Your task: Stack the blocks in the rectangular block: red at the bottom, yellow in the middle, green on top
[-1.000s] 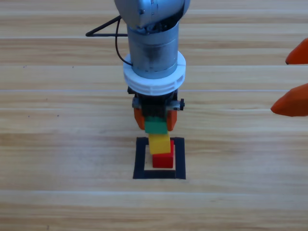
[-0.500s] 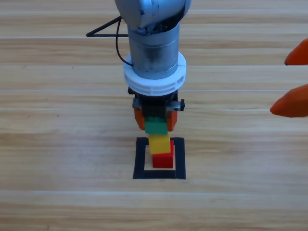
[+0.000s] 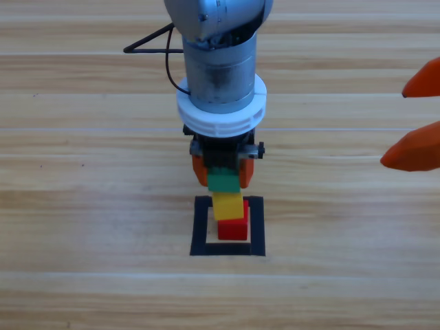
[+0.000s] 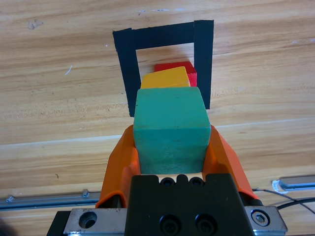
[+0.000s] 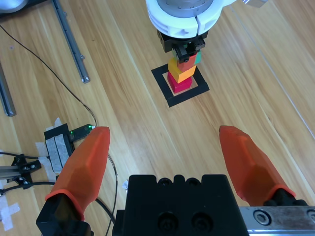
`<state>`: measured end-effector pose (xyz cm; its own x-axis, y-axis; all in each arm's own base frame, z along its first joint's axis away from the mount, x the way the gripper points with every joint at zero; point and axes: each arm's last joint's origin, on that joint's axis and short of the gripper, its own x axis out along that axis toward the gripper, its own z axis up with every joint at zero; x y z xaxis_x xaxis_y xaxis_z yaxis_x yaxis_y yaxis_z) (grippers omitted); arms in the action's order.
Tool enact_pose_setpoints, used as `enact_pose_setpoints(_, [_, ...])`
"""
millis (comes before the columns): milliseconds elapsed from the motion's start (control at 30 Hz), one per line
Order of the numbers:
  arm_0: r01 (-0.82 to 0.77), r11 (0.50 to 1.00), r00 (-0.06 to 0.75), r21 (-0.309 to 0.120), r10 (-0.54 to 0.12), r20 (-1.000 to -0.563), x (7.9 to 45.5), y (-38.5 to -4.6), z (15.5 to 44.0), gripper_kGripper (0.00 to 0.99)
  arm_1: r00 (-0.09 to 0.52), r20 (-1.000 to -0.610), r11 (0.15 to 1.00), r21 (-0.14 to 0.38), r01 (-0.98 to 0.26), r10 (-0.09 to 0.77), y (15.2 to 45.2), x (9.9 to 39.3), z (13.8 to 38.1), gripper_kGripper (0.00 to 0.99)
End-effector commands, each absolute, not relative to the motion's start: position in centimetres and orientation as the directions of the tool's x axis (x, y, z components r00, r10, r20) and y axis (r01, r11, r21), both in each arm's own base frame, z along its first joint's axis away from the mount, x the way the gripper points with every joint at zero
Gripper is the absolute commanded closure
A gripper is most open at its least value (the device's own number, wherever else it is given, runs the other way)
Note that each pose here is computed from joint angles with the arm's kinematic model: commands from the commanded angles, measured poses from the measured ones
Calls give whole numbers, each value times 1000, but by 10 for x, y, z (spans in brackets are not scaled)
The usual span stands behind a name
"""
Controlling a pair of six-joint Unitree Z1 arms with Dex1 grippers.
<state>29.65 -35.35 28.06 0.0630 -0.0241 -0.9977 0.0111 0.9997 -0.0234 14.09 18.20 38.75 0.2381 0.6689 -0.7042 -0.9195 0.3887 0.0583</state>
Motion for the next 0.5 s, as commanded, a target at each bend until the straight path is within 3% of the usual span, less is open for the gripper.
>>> enact_pose_setpoints(33, [42, 999, 1, 34, 34, -999, 293, -368, 247, 990, 224, -734, 404, 75, -912, 642, 186, 152, 379, 11])
enact_pose_setpoints(500, [49, 998, -4, 32, 32, -999, 295, -370, 243, 990, 224, -732, 403, 75, -912, 643, 186, 152, 380, 11])
